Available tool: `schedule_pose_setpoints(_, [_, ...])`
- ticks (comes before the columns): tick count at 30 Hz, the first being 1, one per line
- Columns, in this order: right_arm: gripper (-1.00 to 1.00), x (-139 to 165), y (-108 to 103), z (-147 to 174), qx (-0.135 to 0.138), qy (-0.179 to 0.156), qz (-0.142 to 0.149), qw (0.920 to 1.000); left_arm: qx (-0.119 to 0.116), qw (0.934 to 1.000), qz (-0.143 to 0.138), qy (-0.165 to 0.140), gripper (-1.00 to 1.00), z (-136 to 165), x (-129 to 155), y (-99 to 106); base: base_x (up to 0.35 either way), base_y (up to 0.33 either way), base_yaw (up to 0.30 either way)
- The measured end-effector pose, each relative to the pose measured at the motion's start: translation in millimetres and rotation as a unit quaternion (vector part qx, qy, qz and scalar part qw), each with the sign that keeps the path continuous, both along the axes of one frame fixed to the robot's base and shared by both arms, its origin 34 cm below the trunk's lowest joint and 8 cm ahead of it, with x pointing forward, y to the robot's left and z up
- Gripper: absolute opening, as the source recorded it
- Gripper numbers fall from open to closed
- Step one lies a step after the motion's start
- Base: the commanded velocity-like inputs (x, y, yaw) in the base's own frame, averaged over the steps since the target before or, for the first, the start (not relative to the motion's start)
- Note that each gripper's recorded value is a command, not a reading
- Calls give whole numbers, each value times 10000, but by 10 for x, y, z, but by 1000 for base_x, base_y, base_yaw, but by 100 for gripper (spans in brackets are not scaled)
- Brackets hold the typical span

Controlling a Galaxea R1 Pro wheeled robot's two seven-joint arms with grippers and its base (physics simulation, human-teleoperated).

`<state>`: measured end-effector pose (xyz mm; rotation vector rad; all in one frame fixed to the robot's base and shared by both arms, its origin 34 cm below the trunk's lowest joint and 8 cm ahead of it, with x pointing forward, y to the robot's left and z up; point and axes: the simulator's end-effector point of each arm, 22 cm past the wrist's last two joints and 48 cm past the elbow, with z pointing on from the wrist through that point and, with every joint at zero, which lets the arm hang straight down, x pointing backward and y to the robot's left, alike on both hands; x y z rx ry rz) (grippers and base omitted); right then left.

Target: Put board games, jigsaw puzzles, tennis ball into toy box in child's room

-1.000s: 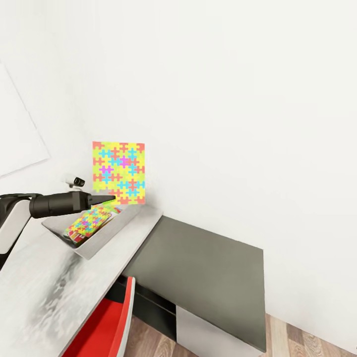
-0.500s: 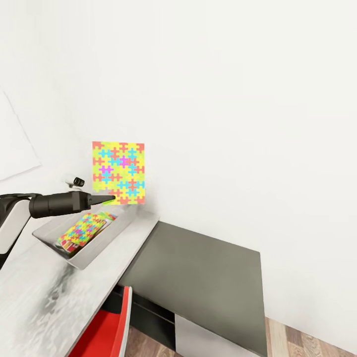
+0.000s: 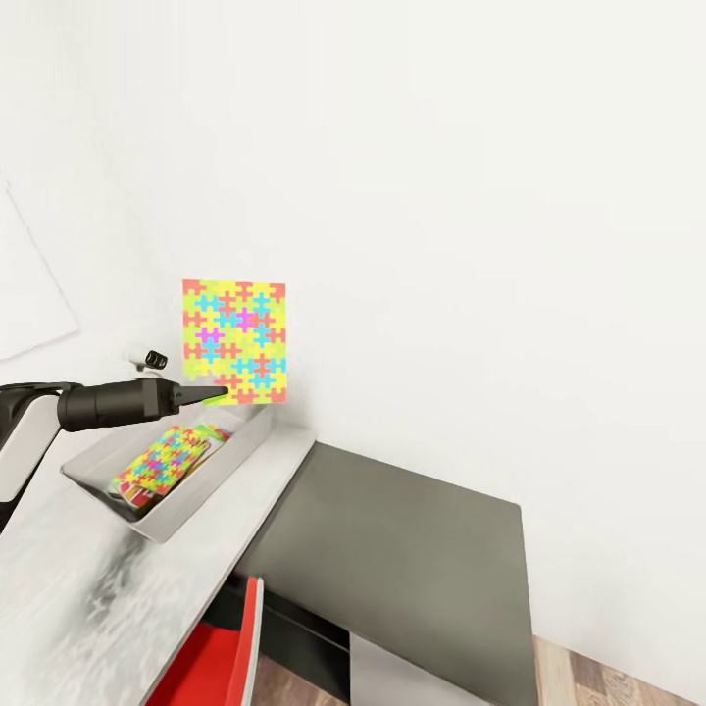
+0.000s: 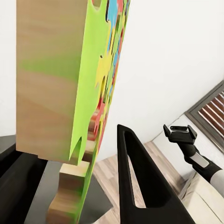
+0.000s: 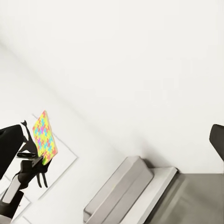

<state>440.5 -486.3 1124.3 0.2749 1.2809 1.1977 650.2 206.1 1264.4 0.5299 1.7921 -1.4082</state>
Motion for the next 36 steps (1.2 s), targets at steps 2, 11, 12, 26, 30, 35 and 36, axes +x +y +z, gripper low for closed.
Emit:
schedule_pose_setpoints(2, [100,0,0,-1,0,0,0,10000,-1,10000,0,1,-100,0,0,0,42,22,0])
schedule_pose_setpoints(11, [100,2,-2,1,-5,1,3,10000,10,10000,0,5,-100,-5,0,2,7,4,0])
schedule_pose_setpoints(12, [100,2,-1,1,-5,1,2,10000,10,10000,2,9,-100,-8,2,4,0,0,0])
schedule_pose_setpoints(26, [100,17,61,-137,-193,267,90,9994,166,9824,1398,1228,-100,-563,950,937,0,0,0])
schedule_pose_setpoints(30, [100,16,72,-168,-231,327,110,9991,348,9730,1694,1529,-100,-744,1078,1150,0,0,0])
schedule_pose_setpoints(35, [100,16,74,-172,-231,338,118,9991,570,9637,1904,1783,-100,-968,1111,1298,0,0,0])
schedule_pose_setpoints(36, [100,16,74,-172,-230,338,118,9991,595,9618,1944,1836,-100,-1003,1118,1325,0,0,0])
